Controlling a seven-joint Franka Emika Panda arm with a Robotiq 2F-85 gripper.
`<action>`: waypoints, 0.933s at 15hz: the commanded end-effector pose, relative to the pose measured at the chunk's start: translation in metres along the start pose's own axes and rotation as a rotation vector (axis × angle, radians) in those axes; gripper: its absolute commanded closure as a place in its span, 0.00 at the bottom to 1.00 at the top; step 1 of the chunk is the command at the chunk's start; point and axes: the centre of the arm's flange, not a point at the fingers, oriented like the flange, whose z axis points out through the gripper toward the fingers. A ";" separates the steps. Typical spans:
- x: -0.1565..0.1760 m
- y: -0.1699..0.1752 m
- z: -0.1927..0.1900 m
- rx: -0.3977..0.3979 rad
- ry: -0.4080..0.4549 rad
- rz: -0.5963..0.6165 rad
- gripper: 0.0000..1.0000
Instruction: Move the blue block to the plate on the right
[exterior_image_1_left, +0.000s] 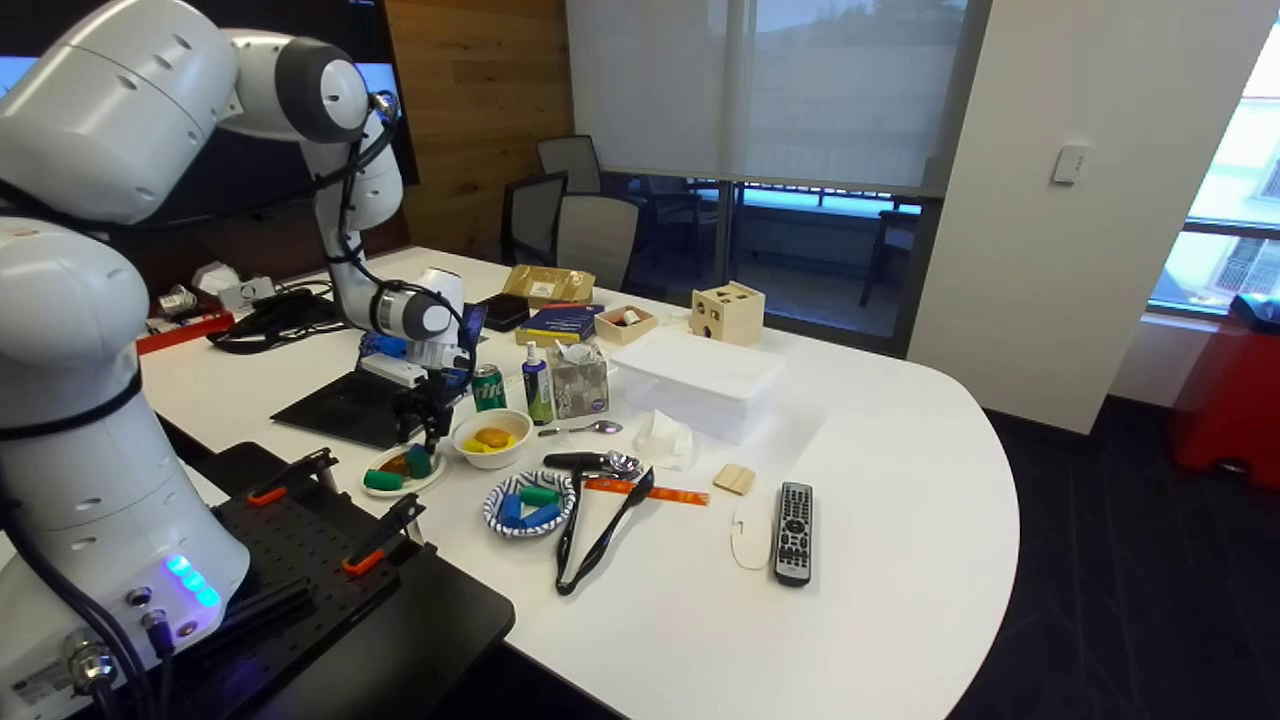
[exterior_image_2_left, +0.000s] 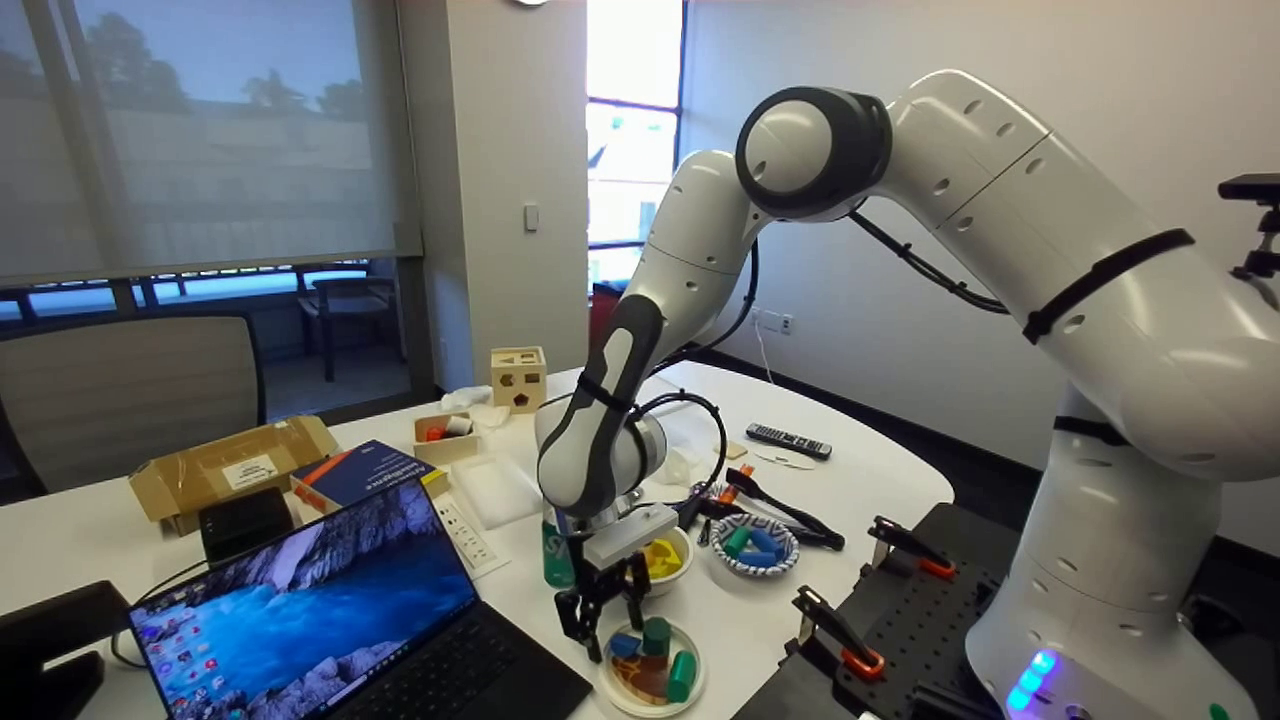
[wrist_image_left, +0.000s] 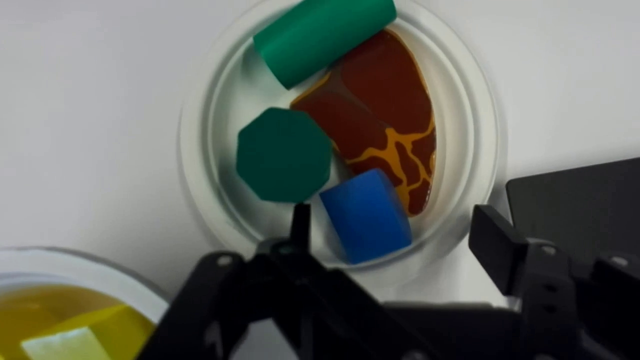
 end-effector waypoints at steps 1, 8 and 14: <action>0.006 0.001 0.002 0.033 -0.001 -0.027 0.51; 0.009 -0.001 -0.003 0.033 0.006 -0.024 0.92; -0.008 0.010 -0.034 0.021 0.045 -0.001 0.92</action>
